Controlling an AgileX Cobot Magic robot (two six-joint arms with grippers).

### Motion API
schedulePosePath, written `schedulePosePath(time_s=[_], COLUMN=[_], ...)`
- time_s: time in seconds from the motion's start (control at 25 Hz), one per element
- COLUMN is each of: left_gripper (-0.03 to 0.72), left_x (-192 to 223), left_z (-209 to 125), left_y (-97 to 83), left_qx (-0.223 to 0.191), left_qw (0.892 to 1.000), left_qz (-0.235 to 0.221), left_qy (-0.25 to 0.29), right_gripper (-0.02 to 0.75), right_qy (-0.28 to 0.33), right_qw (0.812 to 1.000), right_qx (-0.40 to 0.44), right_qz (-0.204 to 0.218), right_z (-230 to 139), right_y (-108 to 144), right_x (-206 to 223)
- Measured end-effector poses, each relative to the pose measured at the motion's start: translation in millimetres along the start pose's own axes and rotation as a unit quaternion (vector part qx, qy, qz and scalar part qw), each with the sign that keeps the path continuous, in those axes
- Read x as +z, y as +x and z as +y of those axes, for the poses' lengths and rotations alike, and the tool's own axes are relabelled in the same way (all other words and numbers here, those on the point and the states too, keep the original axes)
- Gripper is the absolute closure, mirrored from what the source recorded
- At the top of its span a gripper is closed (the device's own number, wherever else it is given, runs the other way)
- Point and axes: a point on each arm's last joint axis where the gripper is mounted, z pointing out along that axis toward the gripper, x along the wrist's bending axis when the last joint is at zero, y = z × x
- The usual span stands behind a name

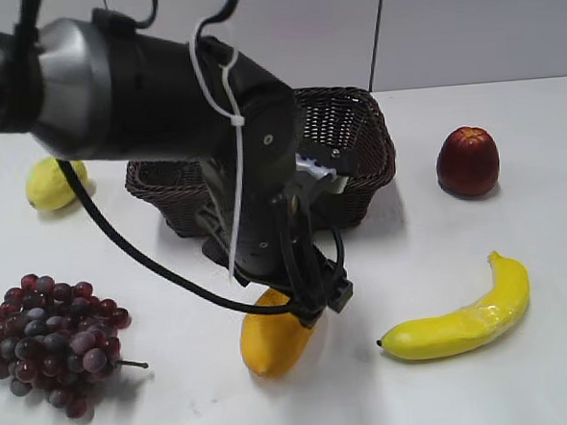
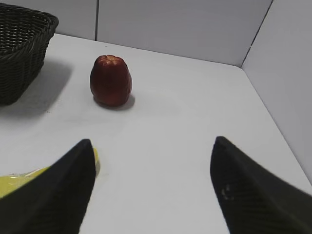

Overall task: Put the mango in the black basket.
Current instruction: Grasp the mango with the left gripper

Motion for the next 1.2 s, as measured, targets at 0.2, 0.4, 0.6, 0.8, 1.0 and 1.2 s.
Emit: schedulePosePath(time_s=[0.2,0.4,0.6,0.8,1.0,1.2], left_gripper=[0.022,0.023,0.027,0.029,0.051,0.108], left_x=[14,17,27,42,48,48], left_z=[0,4,4,2,2,2], left_y=[0.7,0.3,0.2,0.1,-0.2,-0.3], left_qx=[0.008,0.007,0.004,0.003,0.003,0.002], left_qw=[1.0,1.0,1.0,1.0,1.0,1.0], left_qz=[0.011,0.009,0.009,0.01,0.01,0.01], left_qy=[0.013,-0.005,0.007,0.023,0.029,0.03], right_gripper=[0.172,0.172,0.172,0.172,0.172,0.172], right_qy=[0.0,0.0,0.0,0.0,0.0,0.0], right_qw=[1.0,1.0,1.0,1.0,1.0,1.0], right_qx=[0.0,0.0,0.0,0.0,0.0,0.0], right_qz=[0.0,0.0,0.0,0.0,0.0,0.0], right_z=[0,0,0,0,0,0], right_y=[0,0,0,0,0,0], right_x=[0,0,0,0,0,0])
